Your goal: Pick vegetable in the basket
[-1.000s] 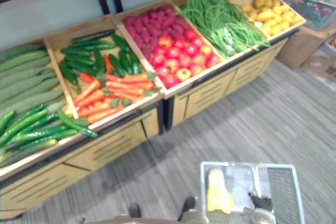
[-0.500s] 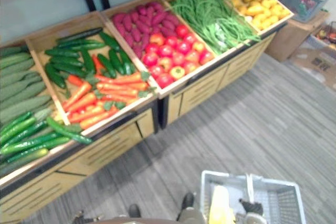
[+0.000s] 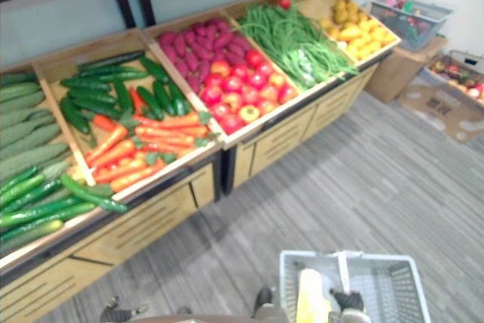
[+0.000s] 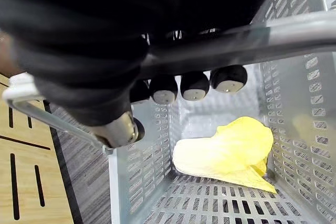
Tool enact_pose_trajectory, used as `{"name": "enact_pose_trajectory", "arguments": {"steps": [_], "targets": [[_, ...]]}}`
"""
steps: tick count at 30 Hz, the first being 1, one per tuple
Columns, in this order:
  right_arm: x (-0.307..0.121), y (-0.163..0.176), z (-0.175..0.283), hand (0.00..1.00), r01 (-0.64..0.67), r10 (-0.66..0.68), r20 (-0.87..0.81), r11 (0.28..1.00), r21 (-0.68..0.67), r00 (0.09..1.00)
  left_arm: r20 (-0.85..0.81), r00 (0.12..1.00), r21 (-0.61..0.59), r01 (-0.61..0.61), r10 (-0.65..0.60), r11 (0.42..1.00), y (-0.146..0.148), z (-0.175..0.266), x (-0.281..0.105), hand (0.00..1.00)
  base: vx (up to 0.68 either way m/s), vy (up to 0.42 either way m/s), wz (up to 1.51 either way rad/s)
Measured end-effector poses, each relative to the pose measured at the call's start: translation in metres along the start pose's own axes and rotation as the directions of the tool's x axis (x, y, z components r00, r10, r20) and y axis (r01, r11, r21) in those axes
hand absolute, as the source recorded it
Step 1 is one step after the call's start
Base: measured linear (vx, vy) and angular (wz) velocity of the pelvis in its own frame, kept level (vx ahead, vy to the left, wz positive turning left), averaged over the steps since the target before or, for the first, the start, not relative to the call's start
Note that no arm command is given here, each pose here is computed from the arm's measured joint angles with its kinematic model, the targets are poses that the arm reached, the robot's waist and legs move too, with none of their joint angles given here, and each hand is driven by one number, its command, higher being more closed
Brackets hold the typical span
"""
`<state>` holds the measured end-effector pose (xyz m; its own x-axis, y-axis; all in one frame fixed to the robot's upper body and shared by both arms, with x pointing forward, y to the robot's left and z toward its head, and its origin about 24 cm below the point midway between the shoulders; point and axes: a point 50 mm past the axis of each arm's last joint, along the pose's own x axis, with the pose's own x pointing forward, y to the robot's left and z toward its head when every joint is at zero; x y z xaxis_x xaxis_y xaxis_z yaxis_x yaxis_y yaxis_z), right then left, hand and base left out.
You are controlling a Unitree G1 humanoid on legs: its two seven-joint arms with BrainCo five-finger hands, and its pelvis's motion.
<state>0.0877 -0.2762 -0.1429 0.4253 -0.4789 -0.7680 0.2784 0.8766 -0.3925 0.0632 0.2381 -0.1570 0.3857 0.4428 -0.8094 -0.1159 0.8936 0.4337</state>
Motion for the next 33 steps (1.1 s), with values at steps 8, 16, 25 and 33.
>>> {"name": "enact_pose_trajectory", "arguments": {"steps": [8, 16, 25, 33], "targets": [[-0.004, 0.001, -0.013, 1.0, -0.012, 0.012, -0.029, 1.0, 0.0, 1.0, -0.015, 1.0, -0.003, 0.014, -0.014, 1.0, -0.003, -0.004, -0.001, 0.0, -0.06, -0.025, -0.07], [-0.005, 0.002, -0.015, 1.0, -0.018, 0.018, -0.032, 1.0, -0.017, 0.999, -0.031, 0.999, -0.007, 0.032, -0.032, 0.999, -0.009, -0.01, -0.005, 0.0, -0.03, -0.008, -0.01], [-0.004, 0.001, -0.011, 1.0, -0.01, 0.01, -0.019, 1.0, -0.017, 1.0, -0.023, 0.999, 0.016, 0.045, -0.044, 0.999, -0.012, -0.009, -0.005, 0.0, 0.01, -0.001, -0.03], [-0.001, -0.008, -0.002, 1.0, 0.025, -0.024, 0.017, 0.998, -0.05, 1.0, -0.025, 0.999, -0.039, 0.033, -0.034, 0.999, -0.015, -0.009, -0.007, 0.0, 0.01, -0.081, -0.1]]}}
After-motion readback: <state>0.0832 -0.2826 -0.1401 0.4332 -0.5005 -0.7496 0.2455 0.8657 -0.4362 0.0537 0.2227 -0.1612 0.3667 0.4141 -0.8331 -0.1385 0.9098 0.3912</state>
